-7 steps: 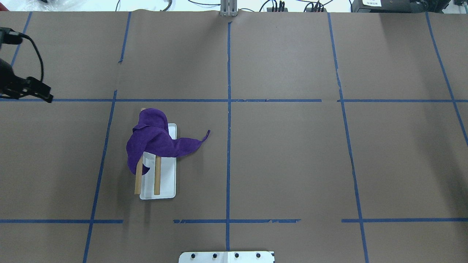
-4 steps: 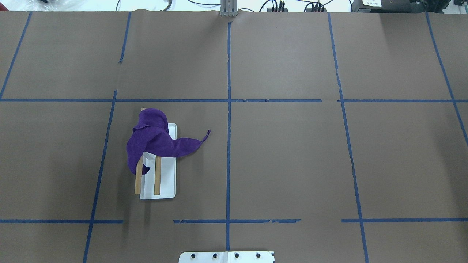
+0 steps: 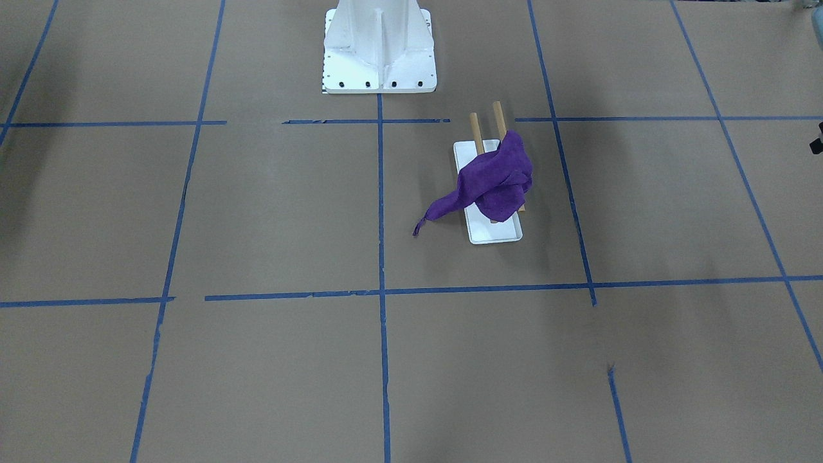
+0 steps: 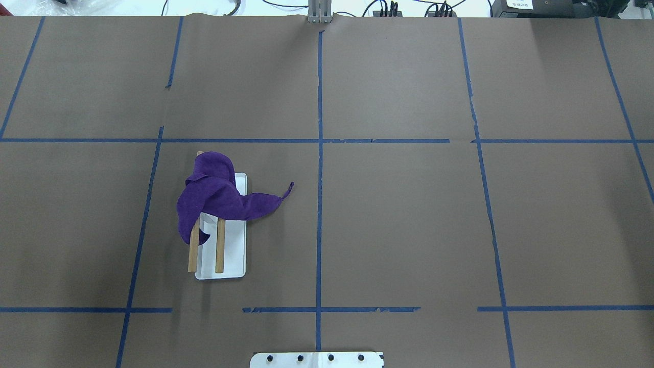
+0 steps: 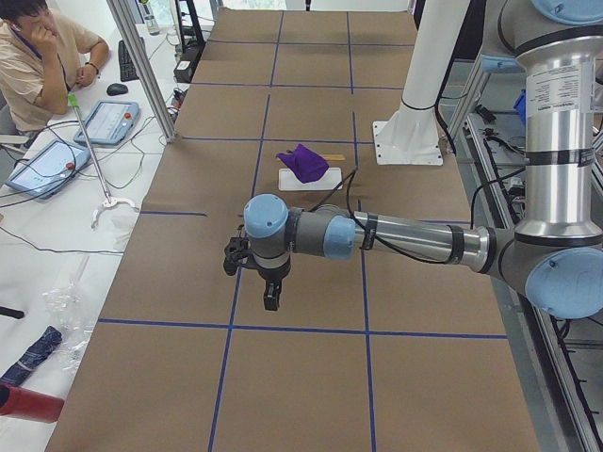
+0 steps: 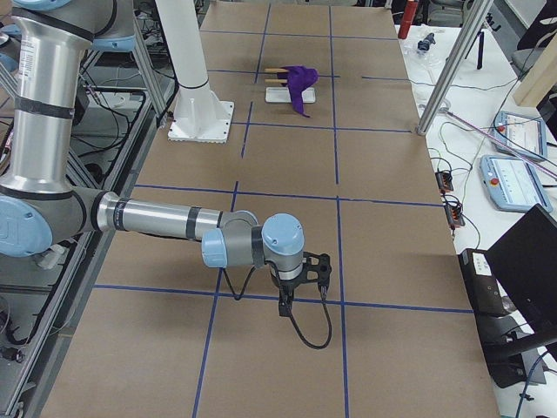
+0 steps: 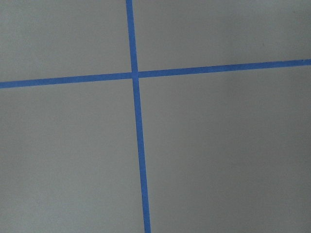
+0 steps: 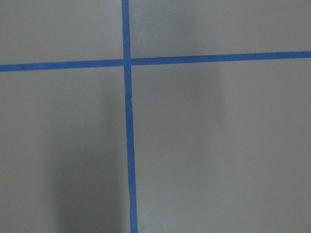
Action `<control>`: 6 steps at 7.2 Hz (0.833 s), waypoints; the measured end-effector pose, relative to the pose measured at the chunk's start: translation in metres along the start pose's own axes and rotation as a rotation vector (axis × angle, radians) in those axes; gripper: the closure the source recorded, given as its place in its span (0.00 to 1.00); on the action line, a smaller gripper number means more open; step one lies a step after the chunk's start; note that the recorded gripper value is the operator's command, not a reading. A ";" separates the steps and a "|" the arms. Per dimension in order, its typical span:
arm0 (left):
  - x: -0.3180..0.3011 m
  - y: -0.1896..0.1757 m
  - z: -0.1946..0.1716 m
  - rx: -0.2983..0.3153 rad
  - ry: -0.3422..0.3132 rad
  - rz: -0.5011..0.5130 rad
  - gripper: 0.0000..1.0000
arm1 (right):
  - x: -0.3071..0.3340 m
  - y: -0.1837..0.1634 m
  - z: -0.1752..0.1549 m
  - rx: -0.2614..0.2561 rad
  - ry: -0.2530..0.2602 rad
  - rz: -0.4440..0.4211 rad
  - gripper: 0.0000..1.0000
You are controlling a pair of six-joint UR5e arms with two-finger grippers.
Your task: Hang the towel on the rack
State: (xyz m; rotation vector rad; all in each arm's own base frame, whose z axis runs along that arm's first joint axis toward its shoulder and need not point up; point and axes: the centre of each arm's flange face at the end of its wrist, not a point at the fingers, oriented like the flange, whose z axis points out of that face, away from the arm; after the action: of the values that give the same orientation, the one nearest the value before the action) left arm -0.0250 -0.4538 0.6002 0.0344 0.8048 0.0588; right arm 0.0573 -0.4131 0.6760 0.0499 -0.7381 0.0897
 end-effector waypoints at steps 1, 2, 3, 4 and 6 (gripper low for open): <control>-0.003 0.002 0.000 -0.002 -0.002 -0.006 0.00 | 0.000 0.000 0.000 0.000 -0.001 0.000 0.00; -0.005 0.002 0.001 -0.004 -0.006 -0.006 0.00 | 0.000 0.000 0.000 0.000 -0.002 0.000 0.00; -0.010 0.003 0.002 -0.004 -0.014 0.019 0.00 | -0.001 -0.001 0.000 0.002 -0.004 0.005 0.00; -0.021 0.008 -0.002 0.004 -0.028 0.069 0.00 | -0.003 -0.002 -0.001 0.004 -0.006 0.028 0.00; -0.038 0.019 -0.012 0.021 -0.038 0.105 0.00 | -0.012 -0.011 -0.008 0.017 -0.012 0.058 0.00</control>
State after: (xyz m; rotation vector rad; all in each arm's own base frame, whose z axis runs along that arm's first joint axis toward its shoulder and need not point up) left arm -0.0608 -0.4374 0.6204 0.0975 0.7649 0.1490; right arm 0.0543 -0.4241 0.6620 0.0451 -0.7510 0.1512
